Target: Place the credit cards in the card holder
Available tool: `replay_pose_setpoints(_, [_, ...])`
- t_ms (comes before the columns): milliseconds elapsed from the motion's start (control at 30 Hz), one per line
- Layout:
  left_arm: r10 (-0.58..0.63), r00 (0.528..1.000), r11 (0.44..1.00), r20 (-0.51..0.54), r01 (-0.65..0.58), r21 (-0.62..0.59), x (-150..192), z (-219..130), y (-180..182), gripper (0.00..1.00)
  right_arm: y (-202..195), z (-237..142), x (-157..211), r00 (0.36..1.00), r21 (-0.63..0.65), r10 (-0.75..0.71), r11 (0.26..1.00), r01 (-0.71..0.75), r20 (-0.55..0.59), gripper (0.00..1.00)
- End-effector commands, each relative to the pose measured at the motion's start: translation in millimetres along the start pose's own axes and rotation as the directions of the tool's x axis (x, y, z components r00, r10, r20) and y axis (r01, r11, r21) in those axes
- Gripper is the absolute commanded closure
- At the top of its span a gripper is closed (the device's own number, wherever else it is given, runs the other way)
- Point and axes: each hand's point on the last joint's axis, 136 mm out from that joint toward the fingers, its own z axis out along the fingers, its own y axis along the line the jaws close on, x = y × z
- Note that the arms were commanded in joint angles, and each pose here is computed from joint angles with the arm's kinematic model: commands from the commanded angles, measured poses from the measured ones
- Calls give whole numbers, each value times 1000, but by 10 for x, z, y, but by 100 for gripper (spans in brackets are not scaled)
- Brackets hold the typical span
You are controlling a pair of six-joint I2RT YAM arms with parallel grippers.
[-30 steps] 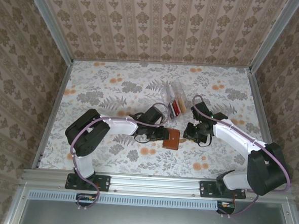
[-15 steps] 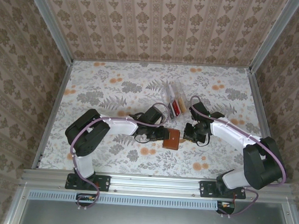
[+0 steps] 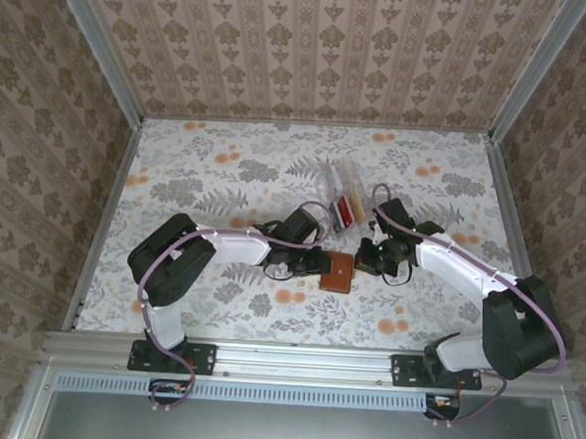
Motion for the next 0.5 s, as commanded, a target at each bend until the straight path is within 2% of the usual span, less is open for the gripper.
replay_pose_setpoints(0, [16, 1000, 1000, -3, -16, -5, 8, 19, -29, 73, 169, 81, 18, 998, -87, -44, 995, 40, -39, 99])
replay_pose_setpoints(467, [13, 1000, 1000, 0, -13, 2, 3, 17, -45, 73, 209, 334, 65, 992, -66, -47, 997, 39, -117, 100])
